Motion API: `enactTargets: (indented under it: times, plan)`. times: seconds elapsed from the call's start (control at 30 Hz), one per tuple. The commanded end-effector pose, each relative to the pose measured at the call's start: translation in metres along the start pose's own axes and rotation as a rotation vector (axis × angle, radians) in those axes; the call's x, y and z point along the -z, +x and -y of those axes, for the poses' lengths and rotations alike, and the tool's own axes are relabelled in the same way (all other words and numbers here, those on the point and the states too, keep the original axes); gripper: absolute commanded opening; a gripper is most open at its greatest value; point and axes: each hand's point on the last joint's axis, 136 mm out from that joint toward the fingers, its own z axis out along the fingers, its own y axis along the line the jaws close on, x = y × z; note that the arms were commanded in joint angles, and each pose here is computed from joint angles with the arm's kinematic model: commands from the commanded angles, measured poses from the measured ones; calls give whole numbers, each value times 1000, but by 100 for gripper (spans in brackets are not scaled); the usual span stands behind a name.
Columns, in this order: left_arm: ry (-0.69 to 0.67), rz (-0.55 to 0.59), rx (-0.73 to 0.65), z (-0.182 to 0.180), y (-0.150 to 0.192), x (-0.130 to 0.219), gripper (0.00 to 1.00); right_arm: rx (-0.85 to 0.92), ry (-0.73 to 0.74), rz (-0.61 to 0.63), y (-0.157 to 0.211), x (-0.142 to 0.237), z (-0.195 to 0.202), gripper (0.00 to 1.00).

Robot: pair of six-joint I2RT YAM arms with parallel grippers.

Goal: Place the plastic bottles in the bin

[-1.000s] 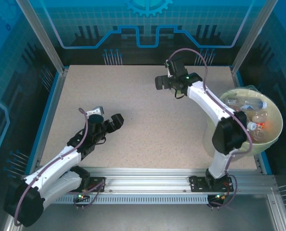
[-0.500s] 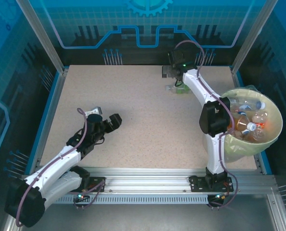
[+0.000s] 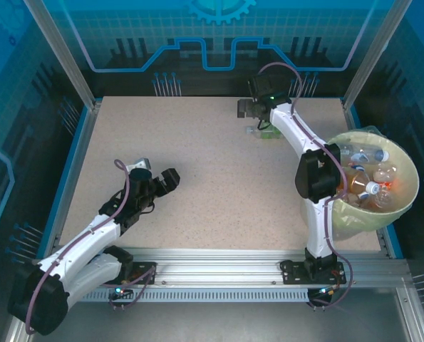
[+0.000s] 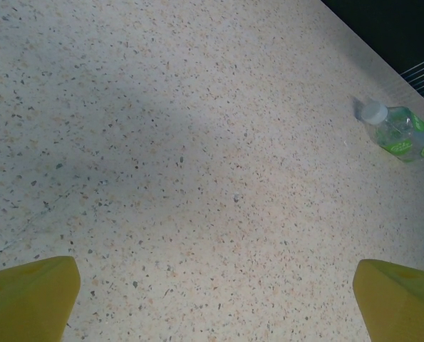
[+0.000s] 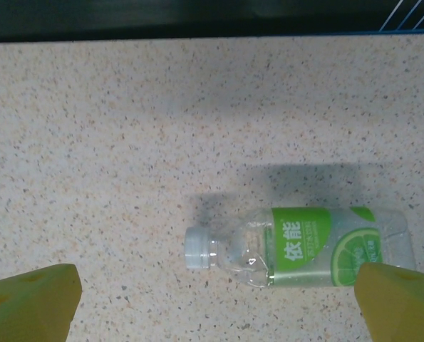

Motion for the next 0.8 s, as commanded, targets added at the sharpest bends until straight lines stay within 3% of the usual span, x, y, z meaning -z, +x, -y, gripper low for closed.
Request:
enactTargets:
  times: [0.0, 0.2, 0.33, 0.53, 0.77]
  plan:
    - [18, -12, 6, 4, -1, 1, 99, 94, -34, 15, 7, 7, -22, 100]
    - [209, -58, -58, 44, 0, 9, 99, 180, -134, 174, -24, 106, -52, 100]
    - [241, -54, -59, 48, 0, 13, 99, 234, -286, 187, -6, 136, -89, 100]
    - [201, -56, -52, 35, 5, 17, 99, 314, -403, 60, 42, 95, -145, 100]
    - [138, -53, -65, 19, 9, 19, 99, 310, -363, 7, 51, 37, -165, 100]
